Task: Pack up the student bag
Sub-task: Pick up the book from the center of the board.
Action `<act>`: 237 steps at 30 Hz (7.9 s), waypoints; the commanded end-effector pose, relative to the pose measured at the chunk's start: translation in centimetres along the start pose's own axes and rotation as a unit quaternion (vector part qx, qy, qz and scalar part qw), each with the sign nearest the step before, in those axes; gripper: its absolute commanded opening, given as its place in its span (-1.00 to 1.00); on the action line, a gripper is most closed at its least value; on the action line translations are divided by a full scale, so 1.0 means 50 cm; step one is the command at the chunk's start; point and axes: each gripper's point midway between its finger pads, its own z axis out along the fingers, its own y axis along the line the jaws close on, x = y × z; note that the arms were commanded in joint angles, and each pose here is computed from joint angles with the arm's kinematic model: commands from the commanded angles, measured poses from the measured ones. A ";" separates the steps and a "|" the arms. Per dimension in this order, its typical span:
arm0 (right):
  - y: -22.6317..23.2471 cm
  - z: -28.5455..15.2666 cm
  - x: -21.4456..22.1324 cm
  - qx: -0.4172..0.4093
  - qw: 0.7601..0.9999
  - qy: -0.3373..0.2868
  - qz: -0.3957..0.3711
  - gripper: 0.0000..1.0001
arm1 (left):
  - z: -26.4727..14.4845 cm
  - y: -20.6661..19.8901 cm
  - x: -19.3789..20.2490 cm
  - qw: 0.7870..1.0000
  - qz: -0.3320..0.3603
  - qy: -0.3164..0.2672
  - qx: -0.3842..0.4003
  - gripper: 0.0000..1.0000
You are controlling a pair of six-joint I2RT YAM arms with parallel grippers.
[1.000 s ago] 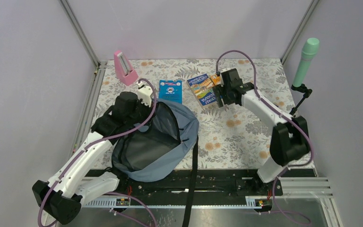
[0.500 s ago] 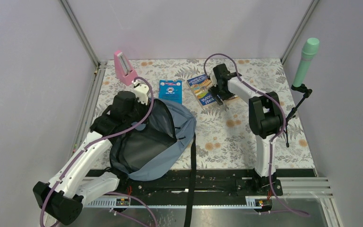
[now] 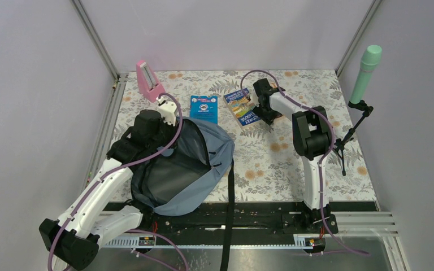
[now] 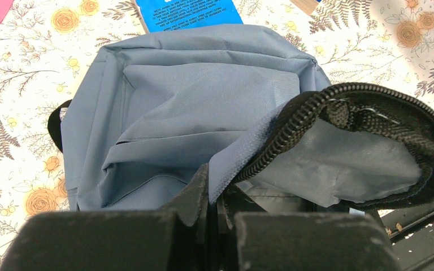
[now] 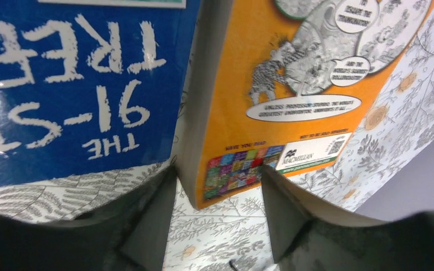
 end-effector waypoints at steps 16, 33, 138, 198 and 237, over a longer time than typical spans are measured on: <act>-0.099 -0.107 -0.046 0.080 0.987 -0.104 0.090 -1.00 | -0.006 0.023 -0.070 0.997 -0.010 -0.068 -0.027 -1.00; 0.057 -0.363 0.029 -0.118 0.915 -0.258 0.285 -1.00 | -0.049 -0.083 -0.151 0.982 -0.067 -0.138 0.113 0.91; 0.230 -0.938 0.053 -0.531 0.557 -0.595 0.233 0.92 | -0.281 -0.421 -0.347 0.763 -0.076 -0.334 0.547 -1.00; 0.149 -0.646 0.123 -0.255 0.726 -0.480 0.421 -1.00 | -0.269 -0.119 0.270 0.922 -0.296 0.248 -0.007 0.98; 0.271 -0.726 0.117 -0.433 0.697 -0.474 0.319 -1.00 | -0.074 -0.145 0.137 0.967 -0.238 0.083 0.043 -1.00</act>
